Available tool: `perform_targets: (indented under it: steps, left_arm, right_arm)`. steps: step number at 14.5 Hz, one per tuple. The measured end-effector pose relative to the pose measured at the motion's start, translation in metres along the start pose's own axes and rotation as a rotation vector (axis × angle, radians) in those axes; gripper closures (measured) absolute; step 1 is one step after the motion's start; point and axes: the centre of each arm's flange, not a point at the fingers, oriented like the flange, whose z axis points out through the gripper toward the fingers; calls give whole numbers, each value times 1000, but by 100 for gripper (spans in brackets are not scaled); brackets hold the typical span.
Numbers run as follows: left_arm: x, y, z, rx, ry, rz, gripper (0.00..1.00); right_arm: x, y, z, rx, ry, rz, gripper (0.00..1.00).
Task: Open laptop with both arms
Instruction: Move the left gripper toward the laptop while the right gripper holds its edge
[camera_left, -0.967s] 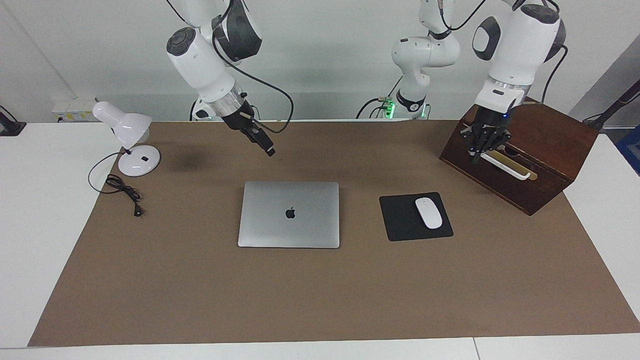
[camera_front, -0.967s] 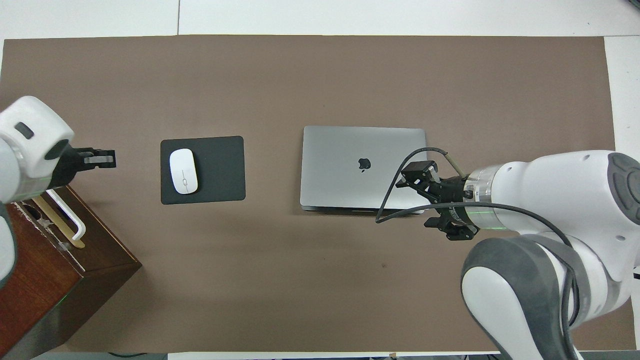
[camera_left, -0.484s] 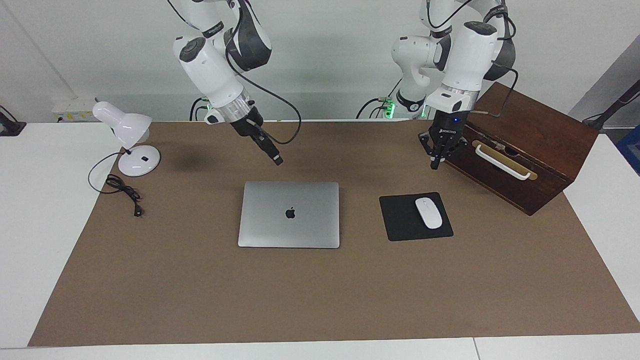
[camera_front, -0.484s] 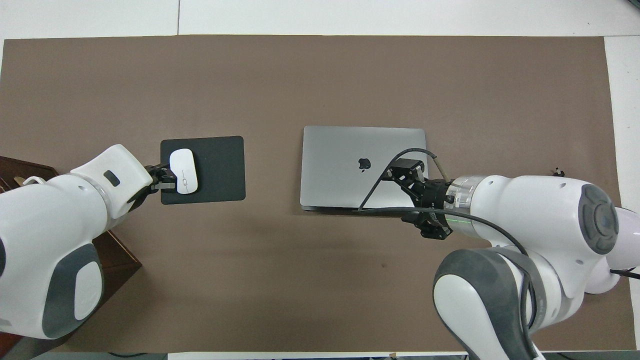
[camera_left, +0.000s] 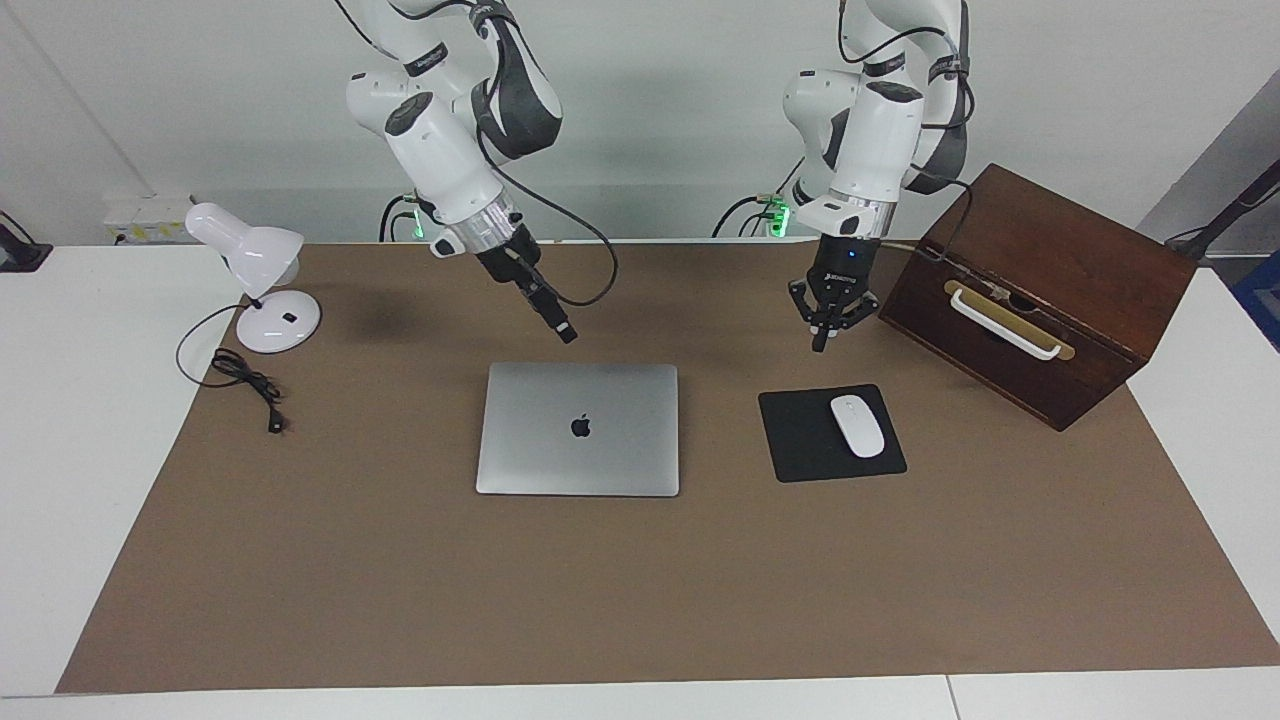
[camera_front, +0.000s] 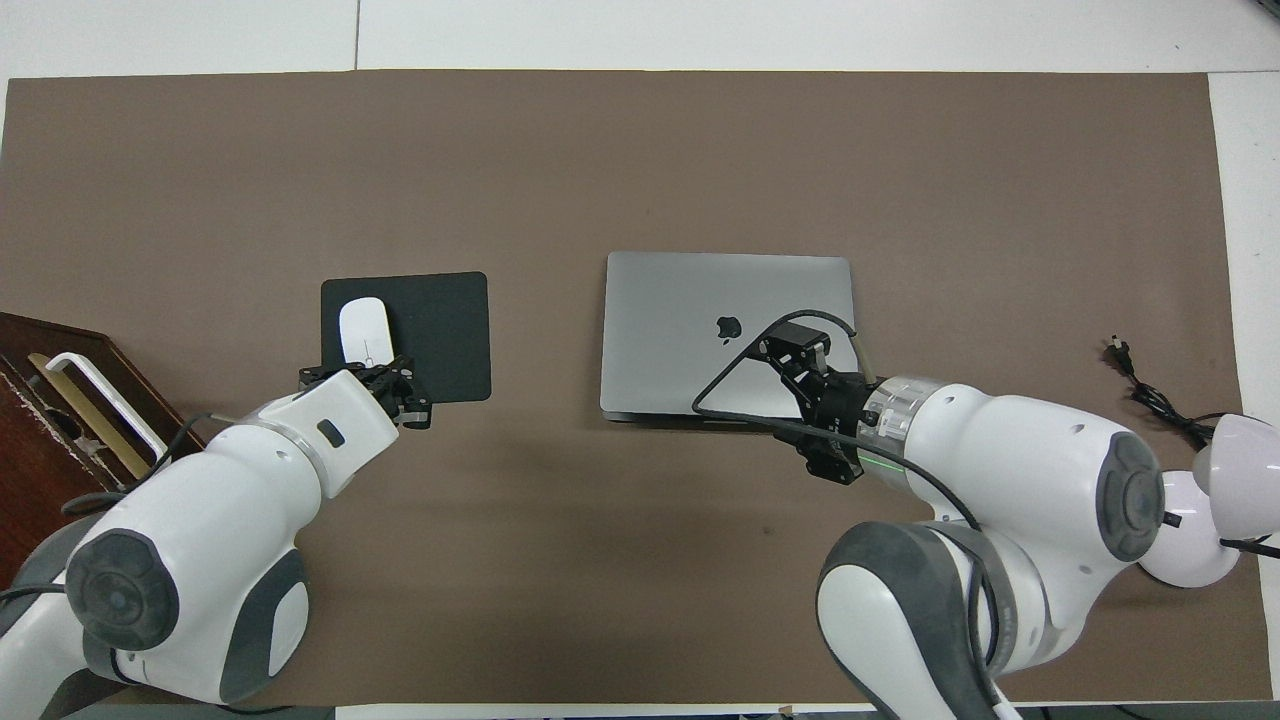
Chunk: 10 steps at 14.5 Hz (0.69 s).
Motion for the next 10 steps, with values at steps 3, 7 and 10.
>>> perform_targets:
  steps: [3, 7, 10]
  left_arm:
    - [-22, 21, 18, -26, 42, 43, 99]
    - [-35, 47, 34, -60, 80, 89, 99]
    - [-39, 66, 42, -85, 107, 122, 99]
  right_arm:
    - [-3, 11, 16, 22, 25, 6, 0]
    - [-3, 21, 32, 34, 50, 6, 0]
    - [-1, 25, 38, 42, 61, 11, 0]
